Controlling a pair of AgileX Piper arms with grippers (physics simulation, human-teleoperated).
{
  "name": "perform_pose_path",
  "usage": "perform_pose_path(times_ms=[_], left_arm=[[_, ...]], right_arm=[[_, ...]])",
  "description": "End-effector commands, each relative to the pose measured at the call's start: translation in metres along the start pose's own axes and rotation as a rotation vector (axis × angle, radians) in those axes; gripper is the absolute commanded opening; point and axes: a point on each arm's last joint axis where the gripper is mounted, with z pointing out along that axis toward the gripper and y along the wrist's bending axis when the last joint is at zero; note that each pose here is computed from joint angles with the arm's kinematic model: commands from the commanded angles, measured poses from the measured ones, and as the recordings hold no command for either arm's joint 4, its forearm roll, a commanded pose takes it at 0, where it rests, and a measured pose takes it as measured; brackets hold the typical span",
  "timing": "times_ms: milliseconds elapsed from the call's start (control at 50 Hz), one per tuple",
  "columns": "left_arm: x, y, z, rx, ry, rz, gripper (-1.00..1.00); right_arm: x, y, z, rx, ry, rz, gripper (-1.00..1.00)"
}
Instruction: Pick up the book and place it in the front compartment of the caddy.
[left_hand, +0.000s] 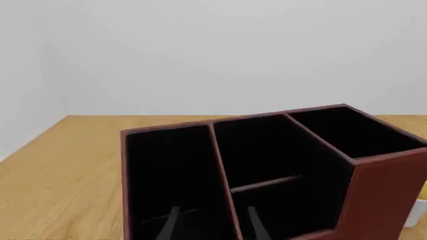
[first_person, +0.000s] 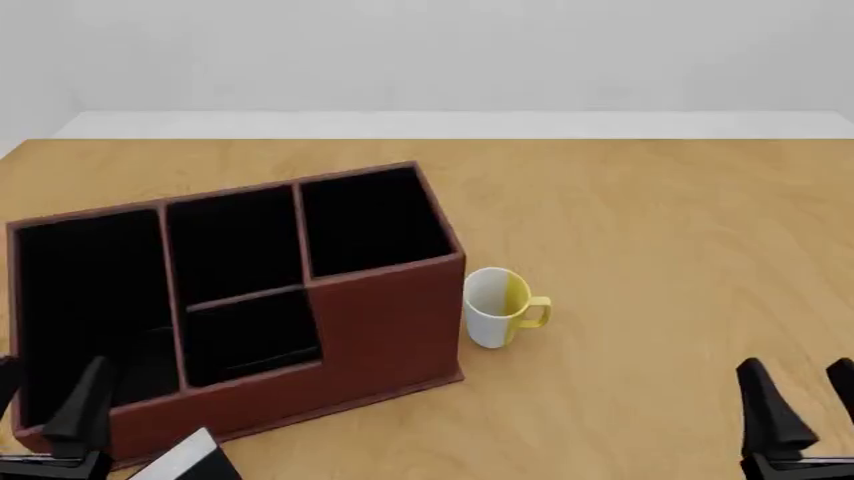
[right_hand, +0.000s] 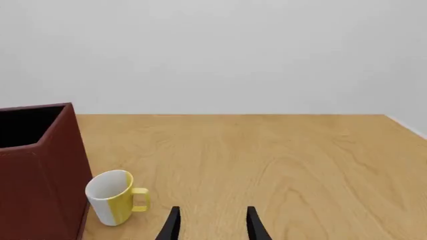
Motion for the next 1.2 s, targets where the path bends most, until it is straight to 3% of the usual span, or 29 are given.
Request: perform_pose_path(times_ms=[20,260,320,360,400,420,480,540,560,620,660,700,720,740,760,800,880,920,940,960,1000,1020,1060,1080,1200], left_arm=[[0.002,0.000,0.000,0.007,0.024,0.001,1.00],[0.001,-0.002,-0.001,0.031,0.022,0.009,1.00],[-0.008,-0.006,-0.003,0.111,0.015,-0.013,1.00],[-0.016,-0.010,-0.005,0.183,0.039,-0.068,1.00],[-0.027,-0.013,-0.008,0.266,0.038,-0.002,1.00],[-0.032,-0.014,-0.010,0.295,0.067,-0.036,1.00],[-0.044,-0.014,-0.014,0.342,0.072,-0.010,1.00],[-0.053,-0.014,-0.016,0.363,0.128,-0.025,1.00],[-0.055,-0.015,-0.014,0.369,0.157,-0.063,1.00],[-0.072,-0.017,-0.012,0.426,0.225,-0.008,1.00],[-0.077,-0.016,-0.013,0.415,0.220,0.012,1.00],[-0.087,-0.017,-0.012,0.429,0.251,-0.021,1.00],[-0.098,-0.016,-0.015,0.461,0.251,0.042,1.00],[-0.107,-0.017,-0.016,0.497,0.288,0.035,1.00],[-0.109,-0.021,-0.011,0.526,0.338,0.078,1.00],[-0.129,-0.016,-0.020,0.554,0.337,0.036,1.00],[-0.142,-0.017,-0.014,0.520,0.404,0.060,1.00],[-0.136,-0.023,-0.004,0.500,0.498,0.055,1.00],[-0.136,-0.023,-0.004,0.500,0.498,0.055,1.00],[-0.141,-0.022,-0.007,0.530,0.498,0.072,1.00],[-0.133,-0.028,-0.001,0.560,0.601,0.077,1.00],[-0.130,-0.031,0.000,0.587,0.642,0.116,1.00],[-0.126,-0.034,0.004,0.586,0.681,0.148,1.00],[-0.133,-0.034,0.002,0.601,0.705,0.113,1.00],[-0.139,-0.037,0.006,0.604,0.750,0.138,1.00]], right_arm=[[-0.001,0.001,0.000,-0.011,-0.009,-0.017,1.00],[-0.001,0.001,0.000,-0.018,-0.006,-0.016,1.00],[-0.001,0.001,0.000,-0.020,-0.004,-0.013,1.00],[0.000,0.001,0.000,-0.021,0.000,-0.015,1.00],[0.000,0.001,0.000,-0.025,0.003,-0.014,1.00],[0.000,0.002,0.000,-0.027,0.003,-0.011,1.00],[-0.001,0.002,0.000,-0.028,0.005,-0.010,1.00],[0.000,0.002,0.000,-0.030,0.010,-0.008,1.00],[0.000,0.002,0.000,-0.032,0.012,-0.006,1.00],[0.001,0.002,0.000,-0.038,0.017,-0.002,1.00],[0.002,0.002,0.000,-0.038,0.019,-0.005,1.00],[0.002,0.002,0.000,-0.041,0.024,-0.002,1.00],[0.003,0.002,0.001,-0.043,0.029,-0.004,1.00],[0.003,0.002,0.001,-0.043,0.033,-0.004,1.00],[0.003,0.002,0.002,-0.035,0.037,-0.005,1.00],[0.003,0.002,0.004,-0.034,0.044,-0.012,1.00],[0.003,0.002,0.005,-0.039,0.047,-0.006,1.00],[0.003,0.003,0.006,-0.041,0.052,-0.003,1.00],[0.003,0.003,0.006,-0.041,0.052,-0.003,1.00],[0.003,0.003,0.006,-0.046,0.055,-0.003,1.00],[0.004,0.003,0.005,-0.050,0.057,-0.003,1.00],[0.004,0.003,0.005,-0.051,0.057,-0.005,1.00],[0.004,0.003,0.005,-0.052,0.058,-0.002,1.00],[0.004,0.003,0.005,-0.050,0.056,-0.005,1.00],[0.004,0.003,0.006,-0.042,0.059,-0.002,1.00]])
